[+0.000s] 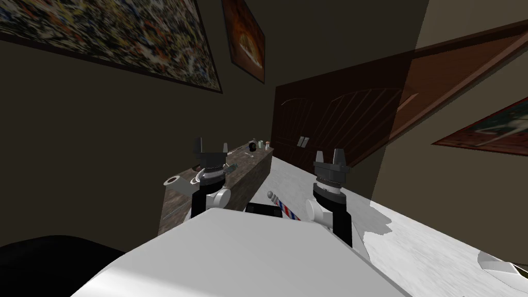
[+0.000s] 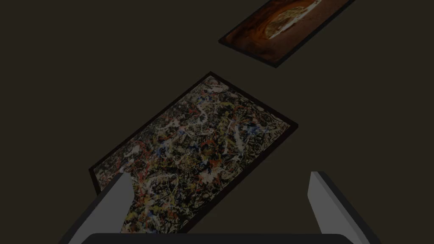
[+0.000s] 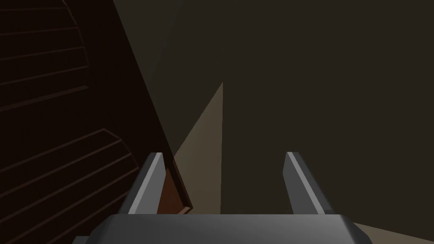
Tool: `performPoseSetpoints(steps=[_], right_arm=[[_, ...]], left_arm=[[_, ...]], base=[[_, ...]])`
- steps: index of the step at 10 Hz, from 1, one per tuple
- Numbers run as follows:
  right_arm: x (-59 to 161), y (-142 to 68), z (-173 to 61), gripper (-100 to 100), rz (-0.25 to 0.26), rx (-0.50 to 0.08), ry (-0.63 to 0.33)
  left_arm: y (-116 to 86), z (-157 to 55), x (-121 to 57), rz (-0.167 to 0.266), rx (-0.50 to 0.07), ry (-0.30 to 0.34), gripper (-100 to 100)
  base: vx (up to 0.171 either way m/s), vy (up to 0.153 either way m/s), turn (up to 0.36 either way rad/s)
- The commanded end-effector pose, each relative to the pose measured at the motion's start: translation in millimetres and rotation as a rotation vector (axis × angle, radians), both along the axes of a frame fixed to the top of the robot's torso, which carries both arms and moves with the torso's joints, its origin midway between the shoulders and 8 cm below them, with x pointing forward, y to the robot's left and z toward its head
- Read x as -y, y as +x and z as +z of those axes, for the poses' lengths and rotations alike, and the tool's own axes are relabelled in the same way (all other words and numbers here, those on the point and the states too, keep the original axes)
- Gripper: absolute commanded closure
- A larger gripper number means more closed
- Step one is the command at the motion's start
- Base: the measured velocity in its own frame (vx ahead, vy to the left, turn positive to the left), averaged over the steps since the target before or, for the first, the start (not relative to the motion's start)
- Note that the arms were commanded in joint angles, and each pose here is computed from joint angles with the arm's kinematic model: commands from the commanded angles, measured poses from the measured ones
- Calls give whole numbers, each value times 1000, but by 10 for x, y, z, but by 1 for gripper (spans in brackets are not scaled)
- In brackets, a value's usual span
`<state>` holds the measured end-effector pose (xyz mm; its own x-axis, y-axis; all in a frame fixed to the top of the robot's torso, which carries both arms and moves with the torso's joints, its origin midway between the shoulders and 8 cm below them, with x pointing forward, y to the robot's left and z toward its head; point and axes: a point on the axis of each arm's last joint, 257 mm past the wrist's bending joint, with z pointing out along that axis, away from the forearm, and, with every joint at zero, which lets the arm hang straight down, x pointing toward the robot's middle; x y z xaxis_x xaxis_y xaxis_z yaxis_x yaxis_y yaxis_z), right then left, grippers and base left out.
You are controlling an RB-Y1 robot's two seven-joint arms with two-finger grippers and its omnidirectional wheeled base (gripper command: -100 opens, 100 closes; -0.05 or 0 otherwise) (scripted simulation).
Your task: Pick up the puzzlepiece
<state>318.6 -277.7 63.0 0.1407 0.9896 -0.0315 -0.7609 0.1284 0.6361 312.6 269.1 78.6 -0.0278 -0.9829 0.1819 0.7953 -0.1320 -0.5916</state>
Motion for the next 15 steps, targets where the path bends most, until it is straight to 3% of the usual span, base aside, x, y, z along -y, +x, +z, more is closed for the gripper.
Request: performPoseSetpoints(steps=[1,5,9,12,14,15], right_arm=[[0,0,0,0,0,0,0],[0,0,0,0,0,0,0],[0,0,0,0,0,0,0],[0,0,0,0,0,0,0],[0,0,0,0,0,0,0],[0,0,0,0,0,0,0]], left_arm=[[47,-41,25,-25,-20,14,-100],[279,-266,22,-123,-122,14,-100],[582,-601,-99,-238,-268,-47,-100],[681,-727,-145,-268,-324,-75,-100],[820,-898,-249,-323,-401,-127,-100],[840,-937,-247,-324,-417,-132,-100]], base=[[0,0,0],[-22,12,-21],[-31,16,-24],[-17,10,-11],[-22,13,-20],[-22,10,-15]])
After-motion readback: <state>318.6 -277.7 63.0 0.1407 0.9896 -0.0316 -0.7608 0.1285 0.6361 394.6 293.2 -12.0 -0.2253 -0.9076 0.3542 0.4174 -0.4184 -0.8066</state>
